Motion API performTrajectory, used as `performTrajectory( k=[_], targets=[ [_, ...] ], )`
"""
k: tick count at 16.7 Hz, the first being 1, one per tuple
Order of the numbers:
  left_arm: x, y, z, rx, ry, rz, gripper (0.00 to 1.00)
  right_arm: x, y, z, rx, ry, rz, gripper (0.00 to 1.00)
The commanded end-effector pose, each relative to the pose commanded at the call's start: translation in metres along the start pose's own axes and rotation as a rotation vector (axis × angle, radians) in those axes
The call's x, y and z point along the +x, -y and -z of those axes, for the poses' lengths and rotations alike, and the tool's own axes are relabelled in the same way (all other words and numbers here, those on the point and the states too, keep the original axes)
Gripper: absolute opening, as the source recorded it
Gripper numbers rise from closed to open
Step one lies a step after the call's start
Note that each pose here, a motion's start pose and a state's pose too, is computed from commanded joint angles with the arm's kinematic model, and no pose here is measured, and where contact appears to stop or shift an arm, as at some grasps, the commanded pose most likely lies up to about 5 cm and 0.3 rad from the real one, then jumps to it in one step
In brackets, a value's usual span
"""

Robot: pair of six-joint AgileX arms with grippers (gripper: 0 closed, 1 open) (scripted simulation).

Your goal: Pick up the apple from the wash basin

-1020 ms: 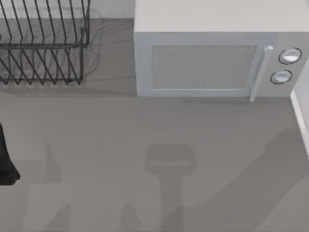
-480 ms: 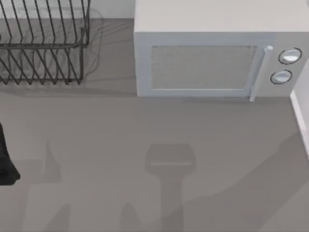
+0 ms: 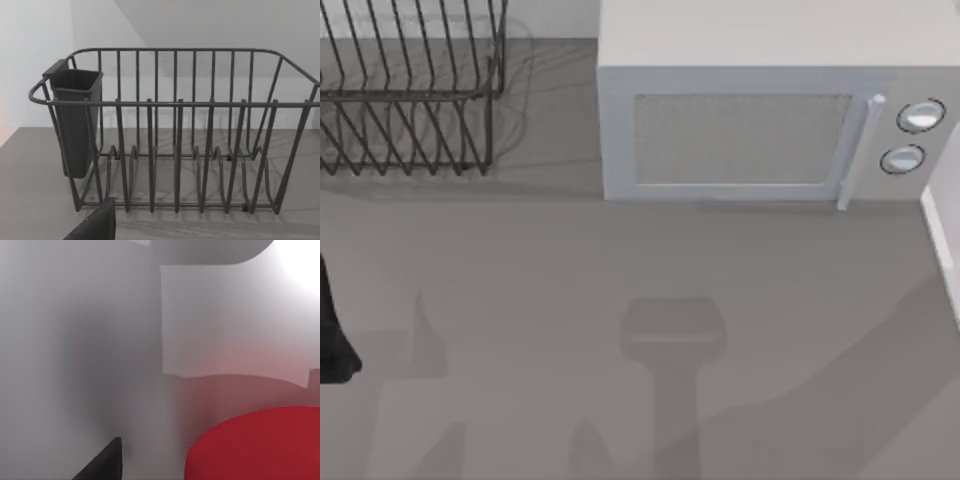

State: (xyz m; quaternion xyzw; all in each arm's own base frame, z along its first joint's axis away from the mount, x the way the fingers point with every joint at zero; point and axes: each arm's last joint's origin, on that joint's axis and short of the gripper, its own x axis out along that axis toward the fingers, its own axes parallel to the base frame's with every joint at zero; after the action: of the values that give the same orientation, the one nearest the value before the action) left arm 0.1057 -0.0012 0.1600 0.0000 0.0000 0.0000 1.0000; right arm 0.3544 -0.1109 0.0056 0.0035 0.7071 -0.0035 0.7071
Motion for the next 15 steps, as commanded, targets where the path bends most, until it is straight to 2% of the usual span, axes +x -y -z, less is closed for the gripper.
performTrajectory(
  k=[5,13,14,15],
  targets=[
    [0.000,0.000,0.000,0.000,0.000,0.000,1.00,0.000,0.000,0.000,0.000,0.000,0.000,0.02],
    [0.000,0.000,0.000,0.000,0.000,0.000,1.00,0.000,0.000,0.000,0.000,0.000,0.000,0.00],
    [0.000,0.000,0.000,0.000,0.000,0.000,1.00,-0.029,0.001,-0.007,0.007,0.053,0.000,0.00],
    [0.000,0.000,0.000,0.000,0.000,0.000,1.00,-0.030,0.001,-0.008,0.007,0.054,0.000,0.00]
  ],
)
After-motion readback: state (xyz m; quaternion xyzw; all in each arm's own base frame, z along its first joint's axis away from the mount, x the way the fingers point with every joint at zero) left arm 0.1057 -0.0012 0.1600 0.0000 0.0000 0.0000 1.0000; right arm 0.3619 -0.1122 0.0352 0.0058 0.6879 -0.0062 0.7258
